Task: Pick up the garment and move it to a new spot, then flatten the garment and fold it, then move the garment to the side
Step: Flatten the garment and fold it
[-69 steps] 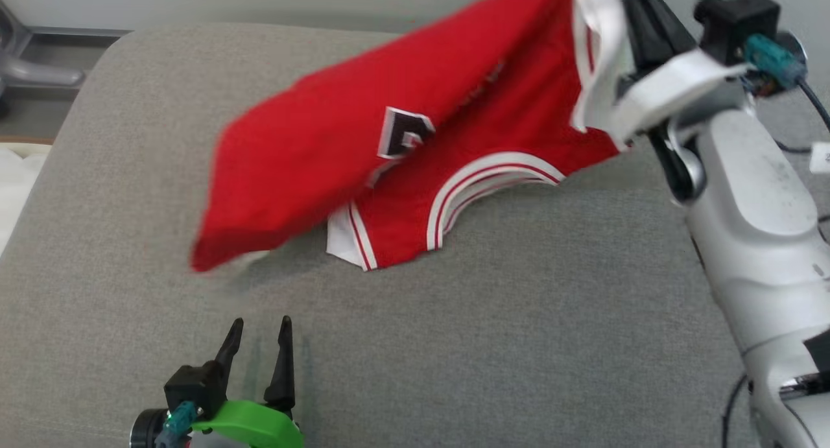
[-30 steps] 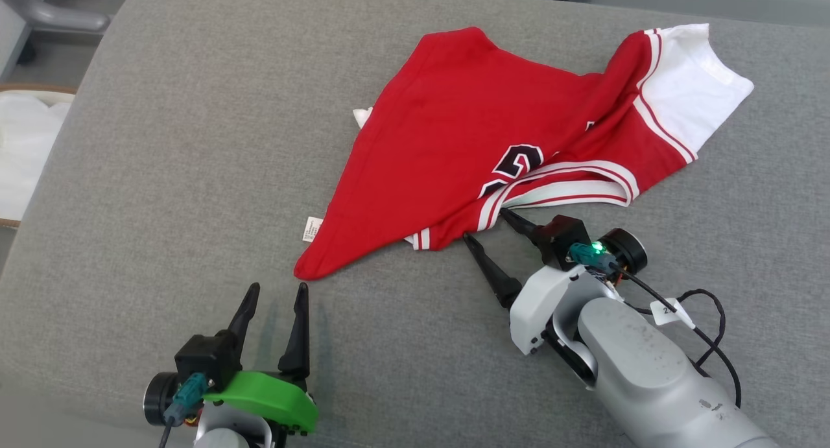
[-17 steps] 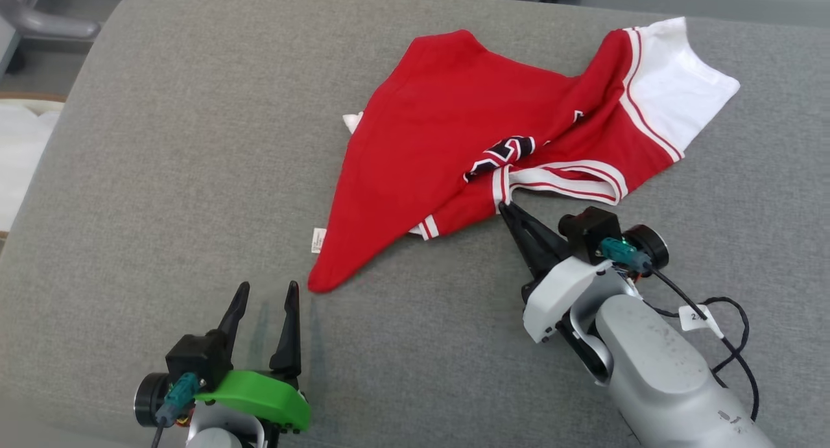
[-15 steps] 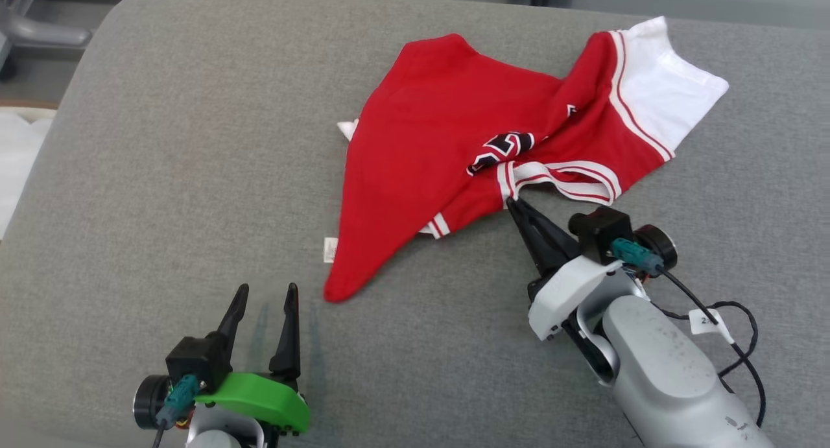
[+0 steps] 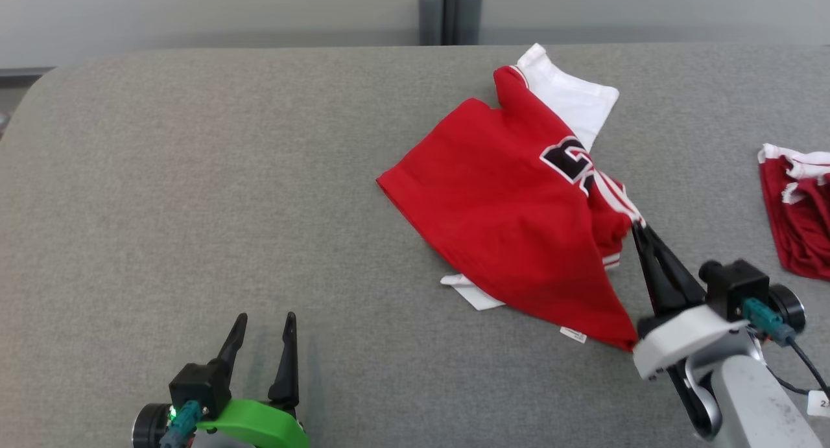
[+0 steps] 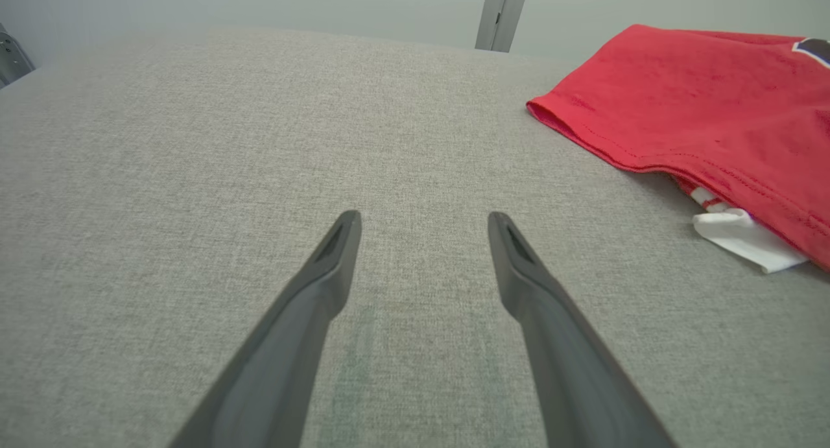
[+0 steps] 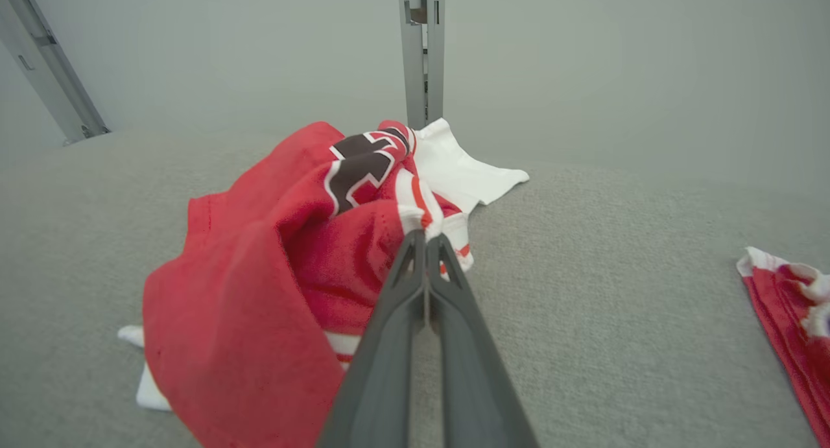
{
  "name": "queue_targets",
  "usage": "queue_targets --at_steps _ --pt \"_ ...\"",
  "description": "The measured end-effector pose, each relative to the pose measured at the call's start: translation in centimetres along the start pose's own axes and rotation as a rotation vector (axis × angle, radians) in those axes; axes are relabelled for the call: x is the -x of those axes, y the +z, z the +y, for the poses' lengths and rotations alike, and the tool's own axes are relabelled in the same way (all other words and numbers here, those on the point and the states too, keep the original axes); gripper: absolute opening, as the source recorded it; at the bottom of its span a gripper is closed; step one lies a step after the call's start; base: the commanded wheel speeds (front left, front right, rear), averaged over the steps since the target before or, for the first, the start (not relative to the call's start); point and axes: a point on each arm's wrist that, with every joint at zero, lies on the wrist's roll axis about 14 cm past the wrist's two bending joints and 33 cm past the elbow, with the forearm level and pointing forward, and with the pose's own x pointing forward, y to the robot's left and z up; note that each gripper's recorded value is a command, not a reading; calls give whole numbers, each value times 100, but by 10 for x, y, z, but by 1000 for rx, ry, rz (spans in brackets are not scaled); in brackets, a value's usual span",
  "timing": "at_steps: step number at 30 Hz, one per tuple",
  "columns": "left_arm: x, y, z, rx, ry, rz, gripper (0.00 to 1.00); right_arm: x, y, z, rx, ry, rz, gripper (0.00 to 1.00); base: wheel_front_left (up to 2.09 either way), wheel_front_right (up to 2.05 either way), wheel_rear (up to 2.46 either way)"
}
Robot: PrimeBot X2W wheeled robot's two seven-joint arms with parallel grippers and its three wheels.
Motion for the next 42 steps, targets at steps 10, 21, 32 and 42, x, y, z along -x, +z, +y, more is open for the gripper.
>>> queue_targets --at_steps 10,21,32,42 --pt "-12 2 -33 -7 -106 -4 100 46 -15 -56 103 -188 76 100 0 0 0" --pt "-6 0 -25 -9 -79 2 100 67 -53 19 65 6 174 100 0 0 0" --pt "-2 -5 -19 -12 -61 17 100 65 -90 21 102 36 299 100 0 0 0" --pt "2 -8 -11 -11 -33 26 100 48 -97 45 93 113 315 0 0 0 0"
